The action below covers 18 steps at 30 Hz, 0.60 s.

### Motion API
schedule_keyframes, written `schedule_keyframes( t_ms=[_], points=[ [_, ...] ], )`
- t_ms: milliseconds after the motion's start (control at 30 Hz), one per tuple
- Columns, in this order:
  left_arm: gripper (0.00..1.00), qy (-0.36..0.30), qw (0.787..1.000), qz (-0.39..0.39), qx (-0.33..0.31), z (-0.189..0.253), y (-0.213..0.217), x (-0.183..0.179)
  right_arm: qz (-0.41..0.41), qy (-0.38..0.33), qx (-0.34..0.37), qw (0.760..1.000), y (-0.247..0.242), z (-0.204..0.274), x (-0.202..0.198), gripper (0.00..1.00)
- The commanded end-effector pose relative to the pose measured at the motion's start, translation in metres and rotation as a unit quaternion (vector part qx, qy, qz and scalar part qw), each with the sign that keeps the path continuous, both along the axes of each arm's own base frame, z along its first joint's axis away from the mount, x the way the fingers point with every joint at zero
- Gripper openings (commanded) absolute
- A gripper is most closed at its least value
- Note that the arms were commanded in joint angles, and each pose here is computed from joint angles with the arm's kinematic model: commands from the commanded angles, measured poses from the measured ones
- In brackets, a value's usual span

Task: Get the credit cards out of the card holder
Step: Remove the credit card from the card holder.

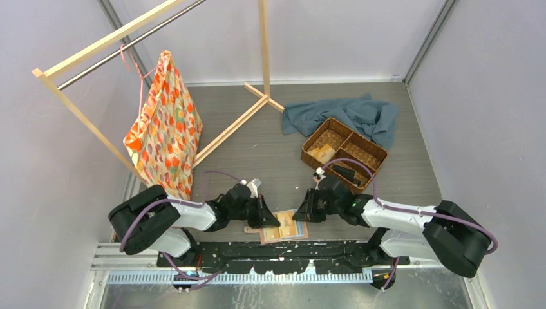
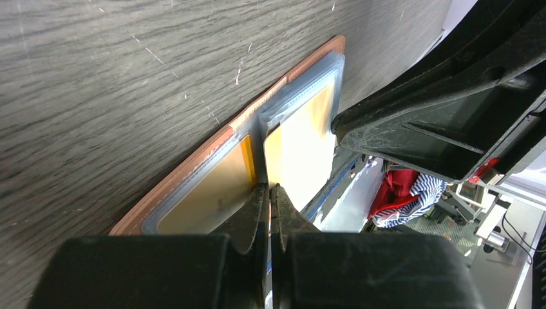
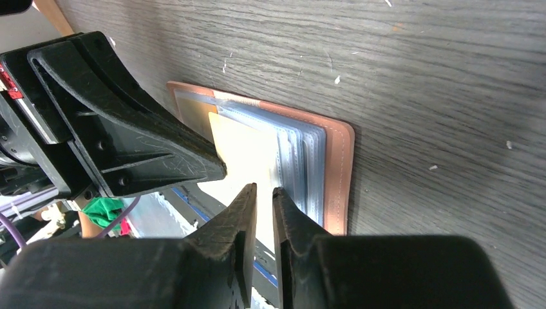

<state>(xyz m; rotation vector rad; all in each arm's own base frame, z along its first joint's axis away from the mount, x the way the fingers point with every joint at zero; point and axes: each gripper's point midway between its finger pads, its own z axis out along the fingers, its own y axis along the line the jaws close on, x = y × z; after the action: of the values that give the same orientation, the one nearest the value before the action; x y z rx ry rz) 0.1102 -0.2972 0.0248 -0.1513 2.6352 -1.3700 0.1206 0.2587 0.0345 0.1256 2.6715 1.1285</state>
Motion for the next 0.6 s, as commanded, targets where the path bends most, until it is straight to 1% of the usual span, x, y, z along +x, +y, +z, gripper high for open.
schedule_keyframes(
  t_ms=[0, 167, 333, 567],
  points=[
    [0.01, -0.011, 1.000, 0.001, 0.019, -0.007, 0.011, 0.000, -0.024, 0.000, -0.032, 0.999, -0.014, -0.017, 0.000, 0.21],
    [0.01, -0.020, 1.000, 0.009, 0.017, -0.004, 0.019, 0.000, -0.029, 0.001, -0.033, 0.999, -0.015, -0.020, 0.001, 0.20],
    [0.01, -0.037, 0.999, 0.014, 0.025, 0.003, 0.025, 0.002, -0.027, 0.001, -0.030, 0.999, -0.013, -0.020, 0.001, 0.20],
    [0.00, -0.041, 0.998, 0.018, 0.046, 0.003, 0.040, -0.001, -0.024, -0.002, -0.029, 0.999, -0.012, -0.019, 0.002, 0.20]
  ],
)
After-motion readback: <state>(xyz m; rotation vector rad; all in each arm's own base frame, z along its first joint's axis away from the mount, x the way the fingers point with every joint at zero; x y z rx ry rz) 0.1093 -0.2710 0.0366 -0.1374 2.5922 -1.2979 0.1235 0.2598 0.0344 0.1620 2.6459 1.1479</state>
